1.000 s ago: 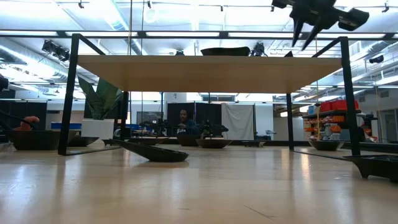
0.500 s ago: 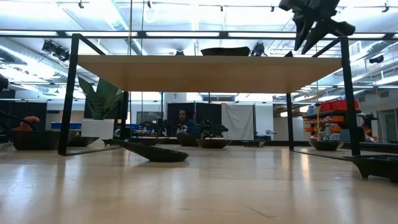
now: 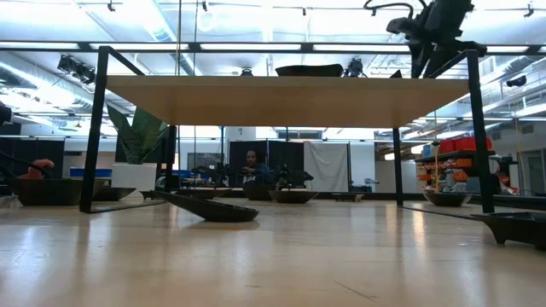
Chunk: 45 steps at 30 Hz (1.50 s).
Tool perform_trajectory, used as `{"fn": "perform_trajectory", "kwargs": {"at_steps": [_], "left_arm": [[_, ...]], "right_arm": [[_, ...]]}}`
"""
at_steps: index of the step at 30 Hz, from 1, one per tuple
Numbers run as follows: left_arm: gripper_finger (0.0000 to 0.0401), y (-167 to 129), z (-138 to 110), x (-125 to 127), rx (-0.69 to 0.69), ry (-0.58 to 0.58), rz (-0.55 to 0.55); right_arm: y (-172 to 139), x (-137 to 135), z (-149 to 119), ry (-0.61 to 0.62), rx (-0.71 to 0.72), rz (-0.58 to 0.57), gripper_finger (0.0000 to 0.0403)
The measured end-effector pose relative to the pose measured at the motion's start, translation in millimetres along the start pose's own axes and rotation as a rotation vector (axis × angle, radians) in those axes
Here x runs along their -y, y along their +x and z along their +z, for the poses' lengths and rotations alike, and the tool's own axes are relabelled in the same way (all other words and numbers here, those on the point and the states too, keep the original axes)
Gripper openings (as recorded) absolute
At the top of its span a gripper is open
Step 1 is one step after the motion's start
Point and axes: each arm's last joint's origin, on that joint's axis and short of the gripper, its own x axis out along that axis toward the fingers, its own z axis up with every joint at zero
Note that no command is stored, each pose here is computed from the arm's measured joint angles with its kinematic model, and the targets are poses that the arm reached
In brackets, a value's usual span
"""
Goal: Pick & Place Mini shaped plates
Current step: Put the leaf shaped plate on the shelf
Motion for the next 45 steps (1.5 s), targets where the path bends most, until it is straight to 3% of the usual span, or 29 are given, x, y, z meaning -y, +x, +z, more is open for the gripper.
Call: {"fn": "perform_trajectory", "kwargs": {"at_steps": [5, 18, 28, 34, 39, 45], "left_arm": [[0.0018, 0.0, 0.0, 0.0, 0.0, 0.0, 0.0], [0.0018, 0.0, 0.0, 0.0, 0.0, 0.0, 0.0], [0.0018, 0.0, 0.0, 0.0, 0.0, 0.0, 0.0], [0.0018, 0.0, 0.0, 0.0, 0.0, 0.0, 0.0], [0.0018, 0.0, 0.0, 0.0, 0.0, 0.0, 0.0], [0.0018, 0.0, 0.0, 0.0, 0.0, 0.0, 0.0]], "right_arm": [[16.6, 11.6, -7.0, 0.058, -0.047, -0.078, 0.0096], [61.0, 35.4, -41.1, 0.348, -0.13, -0.242, 0.0096], [91.1, 36.5, -54.8, 0.445, -0.151, -0.165, 0.0096], [106.9, 46.0, -69.0, 0.556, -0.157, -0.205, 0.0098], [119.0, 56.2, -82.7, 0.597, -0.172, -0.254, 0.0118], [132.0, 62.9, -92.9, 0.68, -0.136, -0.236, 0.0159]]}}
